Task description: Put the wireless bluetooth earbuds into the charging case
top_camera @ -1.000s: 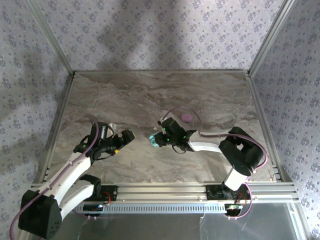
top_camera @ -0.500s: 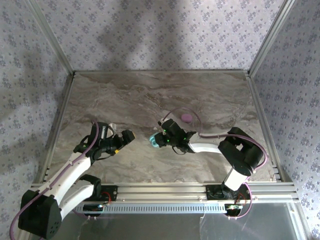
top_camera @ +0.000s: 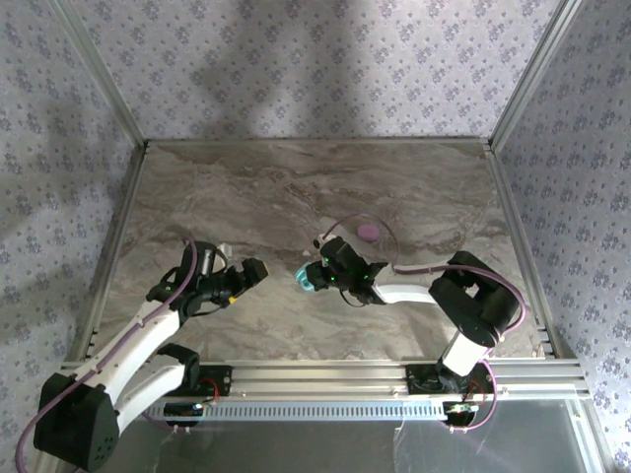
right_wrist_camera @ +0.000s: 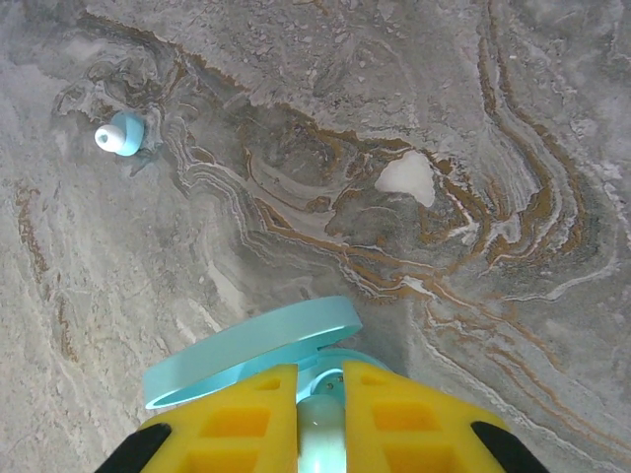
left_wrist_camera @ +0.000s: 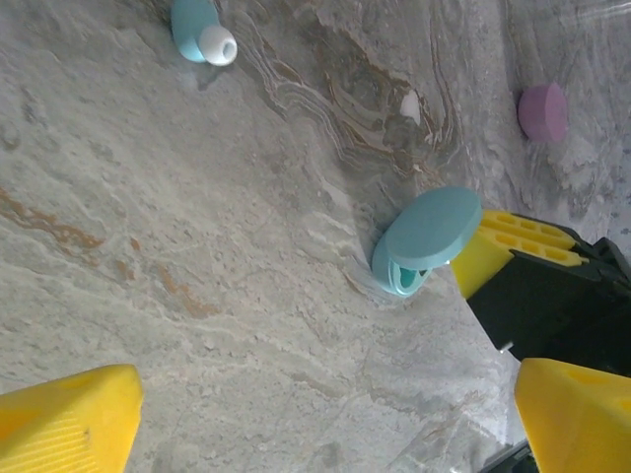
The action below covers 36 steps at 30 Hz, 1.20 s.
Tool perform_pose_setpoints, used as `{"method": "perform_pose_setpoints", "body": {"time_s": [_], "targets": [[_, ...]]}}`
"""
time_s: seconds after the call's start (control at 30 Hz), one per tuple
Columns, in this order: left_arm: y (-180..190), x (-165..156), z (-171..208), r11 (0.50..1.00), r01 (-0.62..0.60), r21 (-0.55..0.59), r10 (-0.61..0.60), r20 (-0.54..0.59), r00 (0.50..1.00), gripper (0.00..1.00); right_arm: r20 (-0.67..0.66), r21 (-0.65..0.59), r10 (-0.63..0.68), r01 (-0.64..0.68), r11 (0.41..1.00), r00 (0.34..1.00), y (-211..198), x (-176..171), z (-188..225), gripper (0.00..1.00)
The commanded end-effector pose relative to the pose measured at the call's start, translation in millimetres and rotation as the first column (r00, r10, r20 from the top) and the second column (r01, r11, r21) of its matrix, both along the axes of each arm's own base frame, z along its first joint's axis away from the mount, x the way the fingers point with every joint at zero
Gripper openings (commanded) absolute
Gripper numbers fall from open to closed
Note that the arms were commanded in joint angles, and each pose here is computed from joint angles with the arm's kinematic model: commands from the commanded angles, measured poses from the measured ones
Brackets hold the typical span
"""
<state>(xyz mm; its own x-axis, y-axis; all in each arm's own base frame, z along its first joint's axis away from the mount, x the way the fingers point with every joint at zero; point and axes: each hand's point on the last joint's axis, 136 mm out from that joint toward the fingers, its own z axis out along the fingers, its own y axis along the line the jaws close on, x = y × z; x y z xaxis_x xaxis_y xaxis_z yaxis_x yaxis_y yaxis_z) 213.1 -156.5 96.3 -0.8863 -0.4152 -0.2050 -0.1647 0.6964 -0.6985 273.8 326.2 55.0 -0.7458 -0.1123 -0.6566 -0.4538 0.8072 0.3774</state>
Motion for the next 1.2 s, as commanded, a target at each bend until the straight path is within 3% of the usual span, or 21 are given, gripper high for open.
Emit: {"method": "perform_pose_setpoints", "body": {"time_s": [0.0, 0.2, 0.33, 1.17], "targets": [[-6.6, -7.1, -2.0, 1.000, 0.013, -0.001, -0.013, -0.006, 1.000, 0.89, 0.008, -0.021, -0.018, 0.018, 1.000, 1.000, -7.3, -1.9, -3.7, 0.16], [-25.8, -16.0, -15.4, 0.999, 0.045, -0.001, -0.045, -0.030, 0.999, 0.51, 0.018, -0.011, -0.032, 0.032, 0.999, 0.999, -11.6, -2.3, -0.8, 0.16], [-44.1, -15.3, -19.4, 0.996, 0.086, 0.011, -0.085, -0.036, 0.996, 0.33, 0.025, -0.001, -0.034, 0.034, 0.999, 0.999, -12.0, -2.5, 2.9, 0.16], [-104.5, 34.2, -32.1, 0.978, 0.200, 0.051, -0.198, -0.045, 0.979, 0.25, 0.047, 0.046, -0.044, 0.042, 0.998, 0.998, -17.5, -4.4, 11.8, 0.16]]}}
